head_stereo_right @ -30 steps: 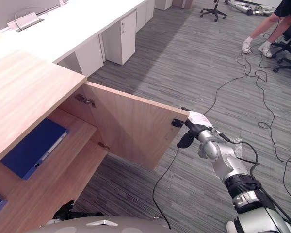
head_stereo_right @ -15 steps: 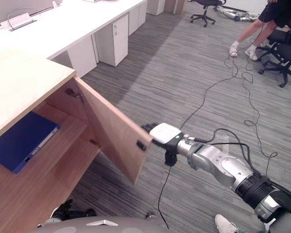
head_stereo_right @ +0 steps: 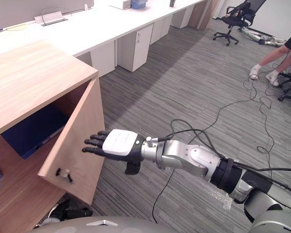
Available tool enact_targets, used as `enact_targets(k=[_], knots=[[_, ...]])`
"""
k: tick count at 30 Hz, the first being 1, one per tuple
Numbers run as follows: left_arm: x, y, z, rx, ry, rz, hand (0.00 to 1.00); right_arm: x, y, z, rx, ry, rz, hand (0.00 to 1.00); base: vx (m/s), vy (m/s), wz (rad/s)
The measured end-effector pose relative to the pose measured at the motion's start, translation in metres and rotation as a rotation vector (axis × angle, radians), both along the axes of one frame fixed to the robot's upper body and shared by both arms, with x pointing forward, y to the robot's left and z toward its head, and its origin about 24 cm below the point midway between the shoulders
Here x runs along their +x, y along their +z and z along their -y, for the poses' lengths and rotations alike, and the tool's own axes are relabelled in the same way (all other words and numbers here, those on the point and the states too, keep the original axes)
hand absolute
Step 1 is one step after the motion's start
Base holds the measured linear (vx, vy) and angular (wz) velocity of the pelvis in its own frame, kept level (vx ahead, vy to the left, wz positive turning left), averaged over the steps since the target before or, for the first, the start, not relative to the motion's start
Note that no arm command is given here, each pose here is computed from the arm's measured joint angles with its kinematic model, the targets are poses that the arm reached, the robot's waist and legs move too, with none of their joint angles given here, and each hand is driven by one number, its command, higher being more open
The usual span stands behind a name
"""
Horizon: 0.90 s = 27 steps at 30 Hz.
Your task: Walk over to the cabinet, pick up the folder, carry it to the office cabinet, place the folder inside the office cabinet, then close the office cabinet door
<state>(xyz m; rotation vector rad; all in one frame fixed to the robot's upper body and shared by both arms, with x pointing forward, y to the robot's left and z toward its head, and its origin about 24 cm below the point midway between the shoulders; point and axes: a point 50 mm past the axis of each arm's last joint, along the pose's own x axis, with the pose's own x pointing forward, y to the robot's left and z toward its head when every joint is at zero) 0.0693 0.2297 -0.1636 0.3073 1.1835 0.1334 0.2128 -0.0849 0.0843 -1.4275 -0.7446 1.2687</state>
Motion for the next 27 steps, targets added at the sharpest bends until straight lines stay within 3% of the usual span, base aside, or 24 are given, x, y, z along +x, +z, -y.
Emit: enact_targets(k=[7,14,19,23,27], knots=[[0.0,0.0,0.001,-0.012,-0.001,0.005,1.0,-0.017,-0.029,0.01,-0.022,-0.059,-0.164,1.0,-0.01,0.025,0.15],[0.005,0.002,0.001,-0.017,-0.009,0.03,1.0,-0.023,-0.084,0.047,-0.124,-0.314,-0.322,1.0,0.03,0.04,0.25],[0.008,0.002,0.004,-0.026,-0.02,0.045,1.0,-0.036,-0.131,0.093,-0.235,-0.61,-0.432,1.0,0.06,0.057,0.28],[0.008,0.003,0.006,-0.031,-0.024,0.063,1.0,-0.059,-0.166,0.104,-0.243,-0.806,-0.563,1.0,0.07,0.051,0.27],[0.009,0.003,0.007,-0.032,-0.033,0.068,1.0,-0.07,-0.21,0.108,-0.122,-1.239,-0.751,1.0,0.06,0.047,0.31]])
